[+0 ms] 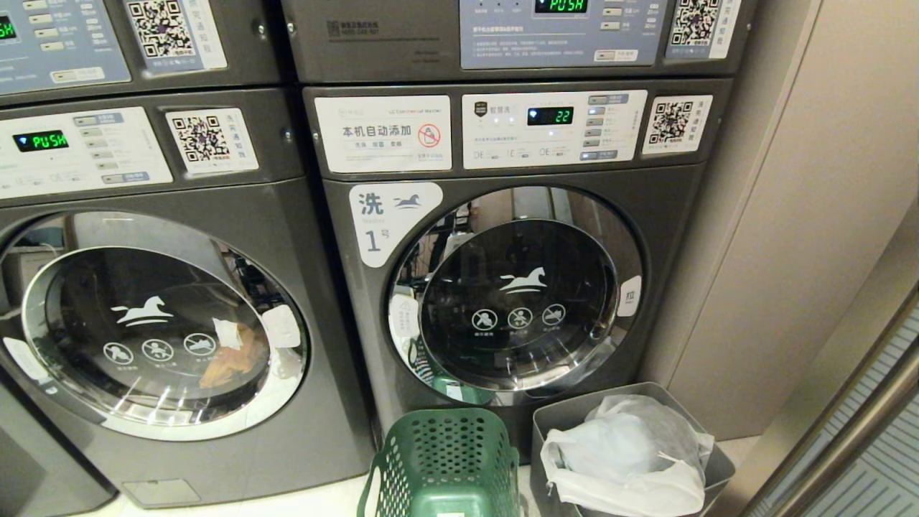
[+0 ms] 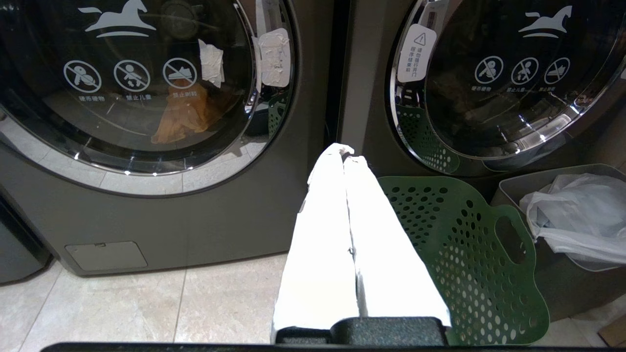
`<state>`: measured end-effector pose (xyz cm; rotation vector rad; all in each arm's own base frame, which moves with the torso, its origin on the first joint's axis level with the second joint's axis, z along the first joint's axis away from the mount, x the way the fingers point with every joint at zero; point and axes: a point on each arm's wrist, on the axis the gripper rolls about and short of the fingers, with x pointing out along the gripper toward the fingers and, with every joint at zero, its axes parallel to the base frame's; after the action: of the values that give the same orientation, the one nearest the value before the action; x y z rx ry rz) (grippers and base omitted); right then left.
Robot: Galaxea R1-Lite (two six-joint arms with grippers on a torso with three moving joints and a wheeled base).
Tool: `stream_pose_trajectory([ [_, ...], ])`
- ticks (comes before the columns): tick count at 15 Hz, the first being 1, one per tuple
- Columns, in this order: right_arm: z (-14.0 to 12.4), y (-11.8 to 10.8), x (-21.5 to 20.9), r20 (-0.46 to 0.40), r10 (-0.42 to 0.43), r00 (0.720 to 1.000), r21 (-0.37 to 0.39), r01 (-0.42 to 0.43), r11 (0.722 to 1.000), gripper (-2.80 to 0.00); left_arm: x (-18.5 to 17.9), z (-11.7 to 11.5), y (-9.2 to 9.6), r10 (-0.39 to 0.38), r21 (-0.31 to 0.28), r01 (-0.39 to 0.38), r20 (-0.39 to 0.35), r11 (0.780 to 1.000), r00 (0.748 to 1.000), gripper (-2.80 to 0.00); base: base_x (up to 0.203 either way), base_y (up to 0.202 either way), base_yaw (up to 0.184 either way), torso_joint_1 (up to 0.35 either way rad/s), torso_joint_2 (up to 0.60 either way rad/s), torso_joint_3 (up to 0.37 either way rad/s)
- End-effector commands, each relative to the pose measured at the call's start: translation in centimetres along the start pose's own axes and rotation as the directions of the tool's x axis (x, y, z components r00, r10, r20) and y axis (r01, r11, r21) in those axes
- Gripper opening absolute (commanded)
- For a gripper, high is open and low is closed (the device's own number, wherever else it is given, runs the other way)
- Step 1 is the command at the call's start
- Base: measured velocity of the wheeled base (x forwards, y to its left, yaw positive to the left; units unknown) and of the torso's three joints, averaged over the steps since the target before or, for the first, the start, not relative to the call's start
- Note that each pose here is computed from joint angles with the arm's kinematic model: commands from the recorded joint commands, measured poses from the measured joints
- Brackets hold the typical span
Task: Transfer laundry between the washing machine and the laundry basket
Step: Open the lid of the washing machine
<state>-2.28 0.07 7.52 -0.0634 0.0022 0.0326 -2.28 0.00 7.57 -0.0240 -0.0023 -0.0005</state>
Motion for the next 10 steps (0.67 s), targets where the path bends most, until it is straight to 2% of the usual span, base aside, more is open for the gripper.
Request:
stream_pose_trajectory([
  [1, -0.1, 0.0, 0.0, -0.003, 0.001, 1.0, -0.001, -0.001, 1.0, -2.8, 0.0, 0.0, 0.0, 0.0, -0.001, 0.0, 0.001, 1.0, 1.0, -2.8, 0.0, 0.0, 0.0, 0.0, 0.0, 0.0],
  [4, 0.0, 0.0, 0.0, -0.001, 0.001, 1.0, -0.004, -0.001, 1.0, -2.8, 0.0, 0.0, 0.0, -0.001, 0.003, 0.001, 0.002, 1.0, 1.0, -2.8, 0.0, 0.0, 0.0, 0.0, 0.0, 0.0],
  [7, 0.0, 0.0, 0.0, -0.002, 0.017, 1.0, -0.102, -0.017, 0.995, -2.8, 0.0, 0.0, 0.0, -0.006, 0.014, 0.006, 0.001, 1.0, 1.0, -2.8, 0.0, 0.0, 0.0, 0.0, 0.0, 0.0],
  [9, 1.0, 0.0, -0.4, 0.02, 0.006, 1.0, -0.093, -0.004, 0.996, -2.8, -0.5, 1.8, -0.1, -0.006, 0.013, 0.005, 0.079, 1.0, 0.997, -2.8, 0.0, 0.0, 0.0, 0.0, 0.0, 0.0],
  [10, 0.4, 0.0, -0.2, -0.012, -0.005, 1.0, -0.063, 0.004, 0.998, -2.8, -1.1, 3.7, -0.1, -0.011, 0.014, 0.009, 0.13, 1.0, 0.991, -2.8, 0.0, 0.0, 0.0, 0.0, 0.0, 0.0],
])
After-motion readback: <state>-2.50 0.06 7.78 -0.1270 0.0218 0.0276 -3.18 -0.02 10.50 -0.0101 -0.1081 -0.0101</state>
